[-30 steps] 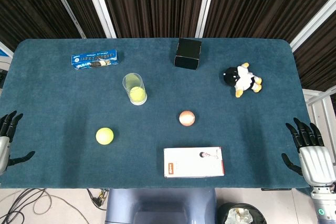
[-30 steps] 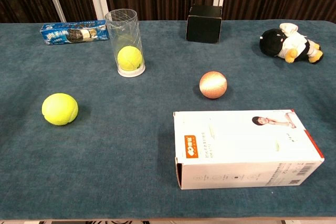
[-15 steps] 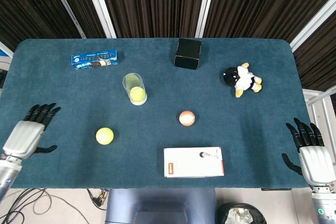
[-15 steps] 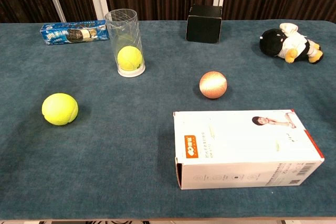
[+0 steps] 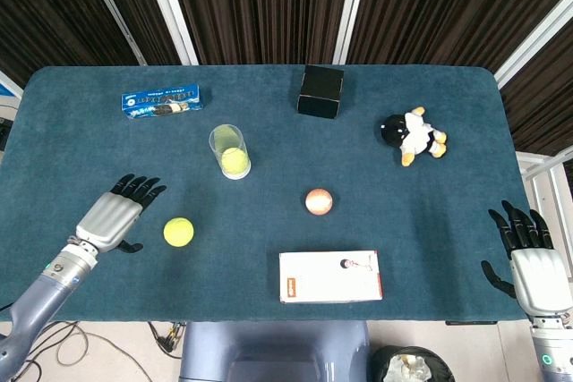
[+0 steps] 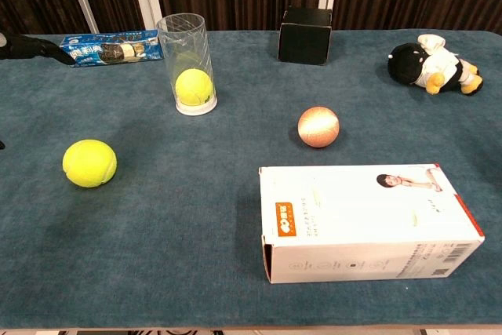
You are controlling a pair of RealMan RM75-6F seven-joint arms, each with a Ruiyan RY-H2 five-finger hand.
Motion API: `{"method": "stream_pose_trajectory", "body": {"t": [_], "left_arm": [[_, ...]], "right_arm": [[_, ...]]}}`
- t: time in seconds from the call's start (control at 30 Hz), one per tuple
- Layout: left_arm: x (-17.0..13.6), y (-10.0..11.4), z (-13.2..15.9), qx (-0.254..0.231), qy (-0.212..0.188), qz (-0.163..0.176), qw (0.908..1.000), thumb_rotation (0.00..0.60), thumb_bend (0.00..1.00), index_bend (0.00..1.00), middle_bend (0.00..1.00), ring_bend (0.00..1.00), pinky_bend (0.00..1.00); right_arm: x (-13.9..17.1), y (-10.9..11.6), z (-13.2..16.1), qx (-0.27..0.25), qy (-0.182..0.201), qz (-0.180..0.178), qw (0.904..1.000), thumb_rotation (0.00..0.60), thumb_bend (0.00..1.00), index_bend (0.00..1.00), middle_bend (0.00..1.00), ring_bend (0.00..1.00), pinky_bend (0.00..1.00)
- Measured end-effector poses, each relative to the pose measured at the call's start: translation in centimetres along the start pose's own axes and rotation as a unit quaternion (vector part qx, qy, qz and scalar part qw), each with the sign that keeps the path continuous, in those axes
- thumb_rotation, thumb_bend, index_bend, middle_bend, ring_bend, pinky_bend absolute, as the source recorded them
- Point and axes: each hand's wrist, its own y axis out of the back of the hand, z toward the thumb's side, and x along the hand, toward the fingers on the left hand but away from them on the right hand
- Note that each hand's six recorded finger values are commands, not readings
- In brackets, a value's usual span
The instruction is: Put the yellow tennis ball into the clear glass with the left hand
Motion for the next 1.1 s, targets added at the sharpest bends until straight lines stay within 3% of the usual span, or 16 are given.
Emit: {"method": "stream_pose_trajectory", "body": {"t": [0.67, 1.1], "left_arm": [[3.8, -5.0, 3.0, 0.027, -0.032, -0.021, 0.9989, 0.6, 0.08, 0.15, 0.13, 0.12, 0.18], [4.7, -6.7, 3.9, 0.044, -0.045, -0.02, 0.9978, 0.6, 0.11, 0.2, 0.22, 0.19, 0.28]], "right_arm": [[0.0, 0.0, -0.2, 0.002, -0.004, 0.0, 1.0, 0.6, 0.35, 0.13, 0.04, 0.11, 0.05], [-0.1, 0.0, -0.4, 0.001, -0.009, 0.002, 1.0, 0.6, 0.35, 0.13, 0.04, 0.11, 0.05]]}}
